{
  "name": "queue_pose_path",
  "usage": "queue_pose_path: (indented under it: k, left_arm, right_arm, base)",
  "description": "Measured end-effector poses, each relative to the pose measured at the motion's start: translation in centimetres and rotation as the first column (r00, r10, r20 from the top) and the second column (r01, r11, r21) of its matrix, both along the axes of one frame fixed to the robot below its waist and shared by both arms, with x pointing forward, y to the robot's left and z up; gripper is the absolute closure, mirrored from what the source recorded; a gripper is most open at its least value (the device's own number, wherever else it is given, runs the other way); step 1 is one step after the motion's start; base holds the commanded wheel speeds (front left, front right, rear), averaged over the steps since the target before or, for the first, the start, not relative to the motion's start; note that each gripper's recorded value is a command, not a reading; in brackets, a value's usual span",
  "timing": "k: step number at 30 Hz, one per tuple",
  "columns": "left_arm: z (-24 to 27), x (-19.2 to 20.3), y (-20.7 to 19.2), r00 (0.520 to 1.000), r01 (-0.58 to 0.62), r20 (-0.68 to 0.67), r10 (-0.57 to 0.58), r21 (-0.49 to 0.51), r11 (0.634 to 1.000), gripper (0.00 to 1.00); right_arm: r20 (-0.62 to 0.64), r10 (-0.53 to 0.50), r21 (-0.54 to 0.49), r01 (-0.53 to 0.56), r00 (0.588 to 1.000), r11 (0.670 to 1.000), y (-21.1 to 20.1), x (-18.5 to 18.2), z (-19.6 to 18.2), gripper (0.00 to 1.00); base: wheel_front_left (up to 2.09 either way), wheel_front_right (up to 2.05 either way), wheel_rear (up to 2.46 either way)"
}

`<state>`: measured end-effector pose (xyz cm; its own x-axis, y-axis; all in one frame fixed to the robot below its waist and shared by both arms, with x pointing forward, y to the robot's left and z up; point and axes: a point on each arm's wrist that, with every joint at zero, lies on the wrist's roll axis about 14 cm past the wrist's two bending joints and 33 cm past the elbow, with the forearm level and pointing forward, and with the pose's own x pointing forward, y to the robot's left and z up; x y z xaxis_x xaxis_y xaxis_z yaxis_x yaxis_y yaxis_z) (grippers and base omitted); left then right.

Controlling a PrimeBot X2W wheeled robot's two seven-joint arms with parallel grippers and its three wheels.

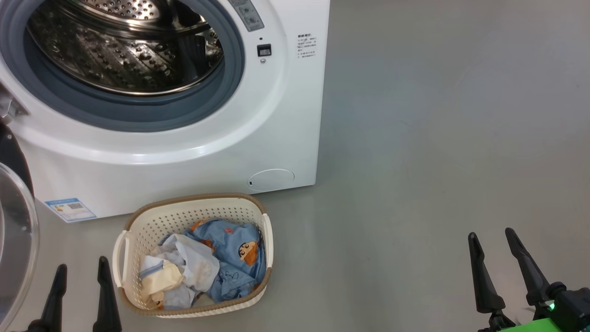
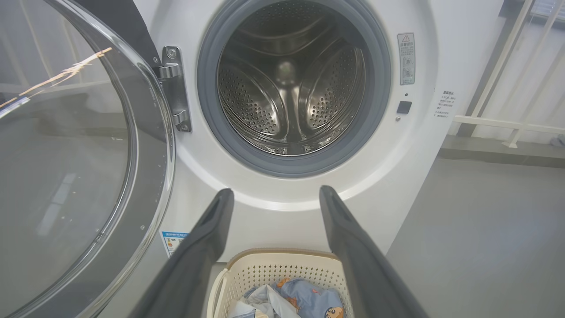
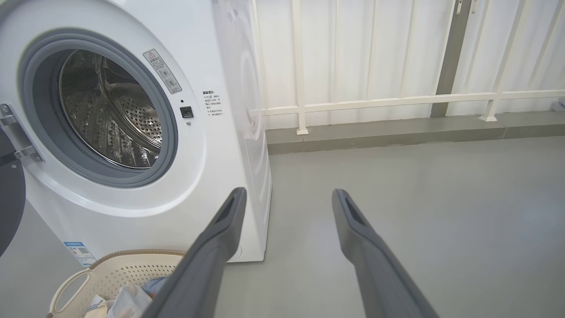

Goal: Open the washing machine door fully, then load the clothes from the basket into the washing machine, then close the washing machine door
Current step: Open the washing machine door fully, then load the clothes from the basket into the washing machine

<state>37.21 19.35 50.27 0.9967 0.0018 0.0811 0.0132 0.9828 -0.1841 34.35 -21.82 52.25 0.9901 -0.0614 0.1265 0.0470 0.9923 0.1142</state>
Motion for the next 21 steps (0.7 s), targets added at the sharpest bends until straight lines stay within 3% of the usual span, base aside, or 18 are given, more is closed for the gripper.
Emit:
queue_pose_path:
  k: [21]
  left_arm:
    - [-0.1,-2.2,2.0,0.997,-0.073,-0.009,0.073,-0.022,0.997,0.00]
  right_arm:
    - [0.011,0.056,0.005,-0.056,0.998,0.998,1.6,0.7,0.2,0.00]
  base:
    - [0.00,0.00,0.00]
